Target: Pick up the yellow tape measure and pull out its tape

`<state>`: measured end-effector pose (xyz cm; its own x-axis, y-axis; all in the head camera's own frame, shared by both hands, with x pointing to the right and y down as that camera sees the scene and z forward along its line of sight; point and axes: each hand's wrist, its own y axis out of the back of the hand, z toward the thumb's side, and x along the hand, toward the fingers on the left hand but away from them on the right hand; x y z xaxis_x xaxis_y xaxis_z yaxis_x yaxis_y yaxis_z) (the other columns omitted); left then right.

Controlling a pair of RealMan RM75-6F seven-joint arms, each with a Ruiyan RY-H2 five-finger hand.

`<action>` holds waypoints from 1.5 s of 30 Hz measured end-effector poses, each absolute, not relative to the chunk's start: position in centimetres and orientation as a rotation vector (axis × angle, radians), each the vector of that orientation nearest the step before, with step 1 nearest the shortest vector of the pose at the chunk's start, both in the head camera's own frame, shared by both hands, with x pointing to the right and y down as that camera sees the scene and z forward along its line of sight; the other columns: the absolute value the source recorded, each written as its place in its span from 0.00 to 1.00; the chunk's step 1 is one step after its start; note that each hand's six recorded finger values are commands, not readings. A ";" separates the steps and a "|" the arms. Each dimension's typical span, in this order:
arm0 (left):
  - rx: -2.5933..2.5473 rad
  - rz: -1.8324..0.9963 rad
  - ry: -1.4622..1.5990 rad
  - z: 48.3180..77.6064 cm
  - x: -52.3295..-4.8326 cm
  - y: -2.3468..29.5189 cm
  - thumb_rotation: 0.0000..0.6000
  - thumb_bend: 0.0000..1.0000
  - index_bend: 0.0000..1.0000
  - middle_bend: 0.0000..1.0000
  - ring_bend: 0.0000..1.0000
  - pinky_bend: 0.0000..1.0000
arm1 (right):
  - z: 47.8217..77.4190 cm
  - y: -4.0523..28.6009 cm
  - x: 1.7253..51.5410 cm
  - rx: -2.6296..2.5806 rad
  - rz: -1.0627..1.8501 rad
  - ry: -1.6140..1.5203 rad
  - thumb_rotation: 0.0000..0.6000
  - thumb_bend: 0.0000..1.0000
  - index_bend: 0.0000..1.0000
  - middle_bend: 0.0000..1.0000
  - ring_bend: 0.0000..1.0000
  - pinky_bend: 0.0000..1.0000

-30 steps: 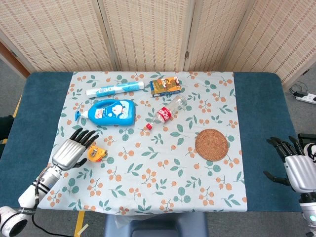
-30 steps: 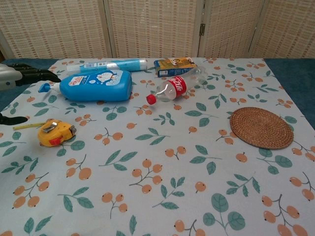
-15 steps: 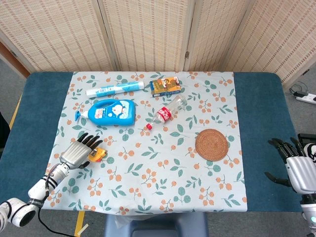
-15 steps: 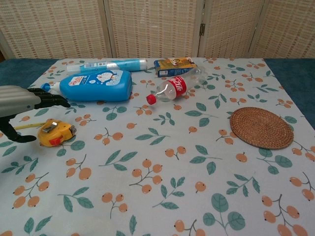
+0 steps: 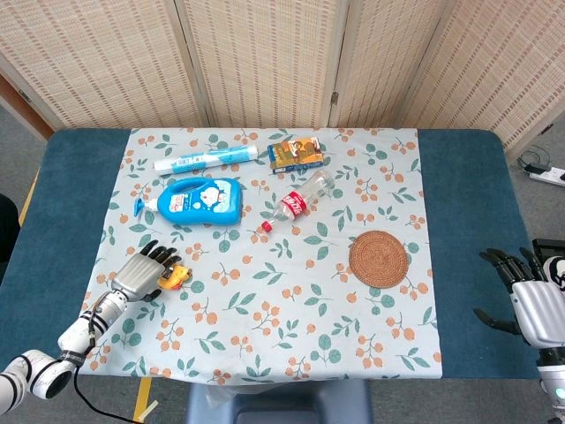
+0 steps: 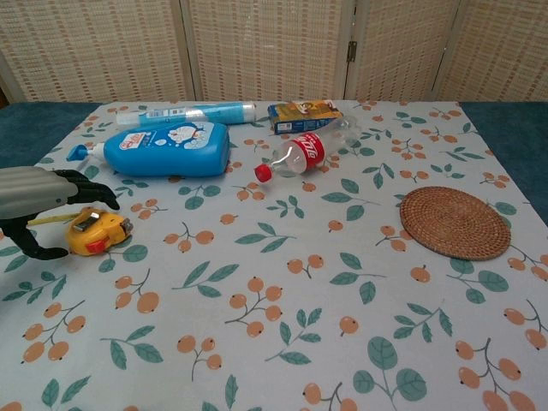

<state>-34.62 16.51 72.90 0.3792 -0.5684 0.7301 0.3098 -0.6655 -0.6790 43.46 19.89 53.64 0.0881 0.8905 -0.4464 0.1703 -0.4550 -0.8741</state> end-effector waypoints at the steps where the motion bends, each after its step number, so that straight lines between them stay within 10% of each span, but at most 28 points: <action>1: -1.845 -1.392 0.226 73.0 -34.6 16.5 1.00 0.37 0.20 0.17 0.16 0.00 | 53.6 19.9 43.5 -1.721 1.417 -1.052 1.00 0.20 0.19 0.18 0.18 0.02; 23: -1.898 -1.311 0.382 73.0 -33.6 16.0 1.00 0.39 0.51 0.49 0.42 0.08 | 54.2 19.3 42.3 -1.747 1.406 -1.025 1.00 0.20 0.19 0.18 0.19 0.02; 45: -2.023 -1.024 0.612 64.9 -22.4 15.1 1.00 0.39 0.52 0.51 0.44 0.11 | 56.4 12.9 26.6 -2.170 1.090 -0.863 1.00 0.20 0.36 0.03 0.04 0.00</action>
